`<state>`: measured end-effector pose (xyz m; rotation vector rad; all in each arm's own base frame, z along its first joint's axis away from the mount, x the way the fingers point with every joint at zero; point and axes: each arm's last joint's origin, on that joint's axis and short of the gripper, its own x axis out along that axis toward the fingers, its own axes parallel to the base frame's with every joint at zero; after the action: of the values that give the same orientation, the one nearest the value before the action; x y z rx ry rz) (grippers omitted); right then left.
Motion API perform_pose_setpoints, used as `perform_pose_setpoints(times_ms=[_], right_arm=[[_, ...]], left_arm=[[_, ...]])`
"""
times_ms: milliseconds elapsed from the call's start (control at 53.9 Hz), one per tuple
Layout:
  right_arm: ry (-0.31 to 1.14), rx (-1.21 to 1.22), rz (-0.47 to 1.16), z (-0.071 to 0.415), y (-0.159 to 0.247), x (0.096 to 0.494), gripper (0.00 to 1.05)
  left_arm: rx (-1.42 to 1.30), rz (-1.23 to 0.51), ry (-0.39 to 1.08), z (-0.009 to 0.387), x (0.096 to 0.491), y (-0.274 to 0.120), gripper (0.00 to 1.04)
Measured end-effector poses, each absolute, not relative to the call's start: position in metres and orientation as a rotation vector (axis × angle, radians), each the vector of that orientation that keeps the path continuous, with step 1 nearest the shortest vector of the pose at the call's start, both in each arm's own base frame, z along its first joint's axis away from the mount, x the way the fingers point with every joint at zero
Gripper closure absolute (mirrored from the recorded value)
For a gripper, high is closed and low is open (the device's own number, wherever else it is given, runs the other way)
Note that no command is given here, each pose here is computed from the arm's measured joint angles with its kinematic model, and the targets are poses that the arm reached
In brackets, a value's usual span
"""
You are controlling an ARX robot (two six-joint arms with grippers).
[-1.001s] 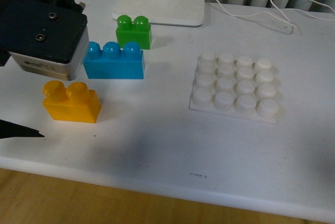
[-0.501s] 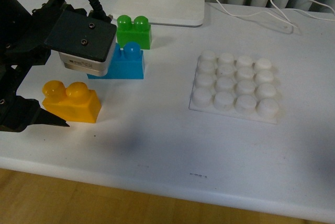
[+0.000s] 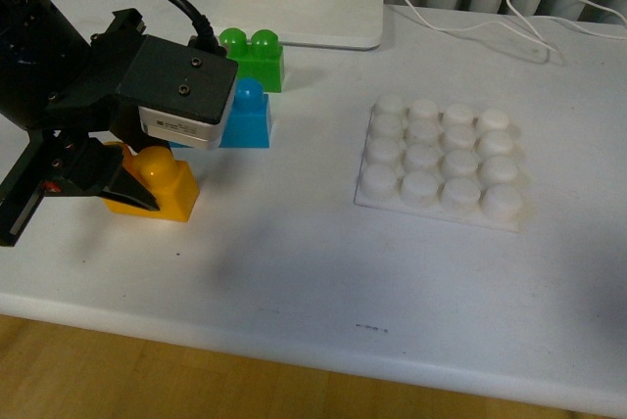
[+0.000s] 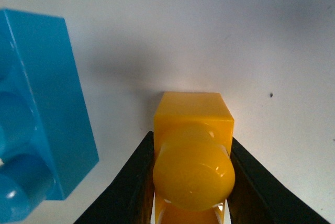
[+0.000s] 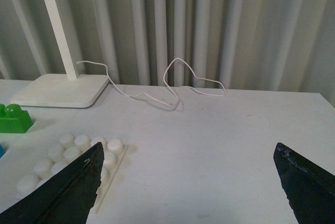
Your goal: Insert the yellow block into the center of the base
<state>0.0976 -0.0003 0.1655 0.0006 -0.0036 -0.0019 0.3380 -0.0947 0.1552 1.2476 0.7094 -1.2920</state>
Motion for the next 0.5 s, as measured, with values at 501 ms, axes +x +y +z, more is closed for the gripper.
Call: perform_pose_setpoints(times_ms=[501], right_arm=[[-0.004, 0.001, -0.002, 0.165, 0.0, 0.098, 0.09]], left_arm=[[1.192, -1.301, 0.414, 0.215, 0.361, -0.195, 0.73]])
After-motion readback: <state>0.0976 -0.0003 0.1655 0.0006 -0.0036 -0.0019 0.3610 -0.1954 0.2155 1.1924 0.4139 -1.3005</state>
